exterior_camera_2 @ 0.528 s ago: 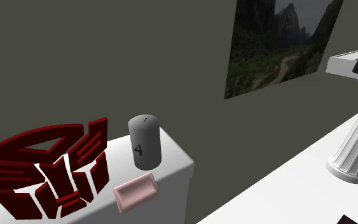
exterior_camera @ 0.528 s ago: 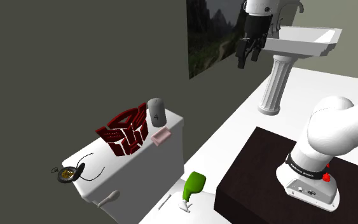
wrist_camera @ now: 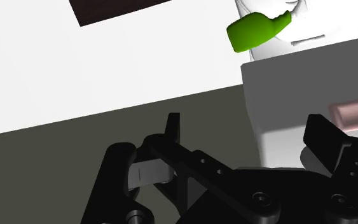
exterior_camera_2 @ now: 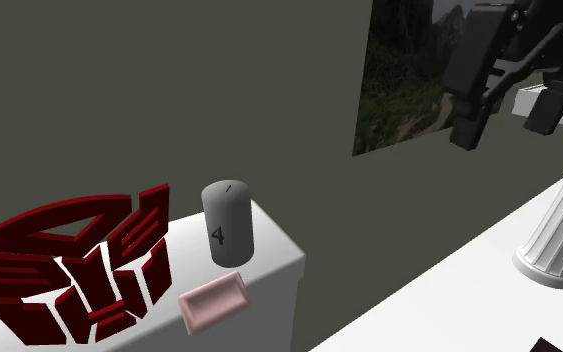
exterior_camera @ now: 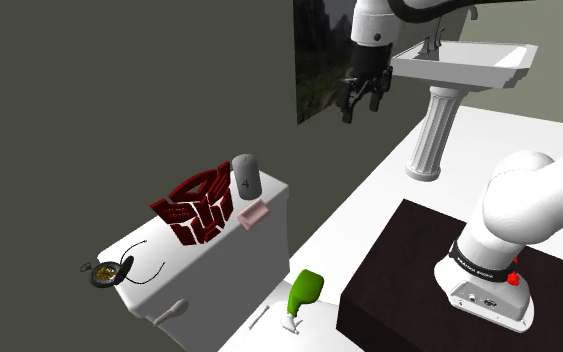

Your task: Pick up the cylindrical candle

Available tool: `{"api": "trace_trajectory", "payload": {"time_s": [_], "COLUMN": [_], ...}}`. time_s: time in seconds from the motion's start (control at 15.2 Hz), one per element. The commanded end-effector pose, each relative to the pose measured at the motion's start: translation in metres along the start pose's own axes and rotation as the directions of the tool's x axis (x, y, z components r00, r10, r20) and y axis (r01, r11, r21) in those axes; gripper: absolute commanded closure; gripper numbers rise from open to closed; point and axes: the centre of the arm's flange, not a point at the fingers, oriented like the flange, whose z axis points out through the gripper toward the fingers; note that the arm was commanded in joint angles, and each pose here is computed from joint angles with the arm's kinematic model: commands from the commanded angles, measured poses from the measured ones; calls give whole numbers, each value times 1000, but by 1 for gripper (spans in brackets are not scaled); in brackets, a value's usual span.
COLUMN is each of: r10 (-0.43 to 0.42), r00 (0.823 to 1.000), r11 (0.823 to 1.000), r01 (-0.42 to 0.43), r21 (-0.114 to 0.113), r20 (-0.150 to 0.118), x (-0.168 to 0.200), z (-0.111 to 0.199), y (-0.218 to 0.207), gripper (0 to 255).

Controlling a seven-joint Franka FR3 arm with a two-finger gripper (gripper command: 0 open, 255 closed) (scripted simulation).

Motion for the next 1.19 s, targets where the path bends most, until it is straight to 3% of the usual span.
{"api": "trace_trajectory", "payload": {"time_s": [0.0, 0.53, 1.12], "r10": [42, 193, 356], "r00": [999, 981, 933], "r11": [999, 980, 930], "r01": [-42, -194, -360], "r21": [-8, -44, -80], "r20": [-4, -24, -51], "x": [10, 57, 127], "z": [11, 51, 99], "y": [-26, -117, -206], "gripper": [0, 0, 0]}}
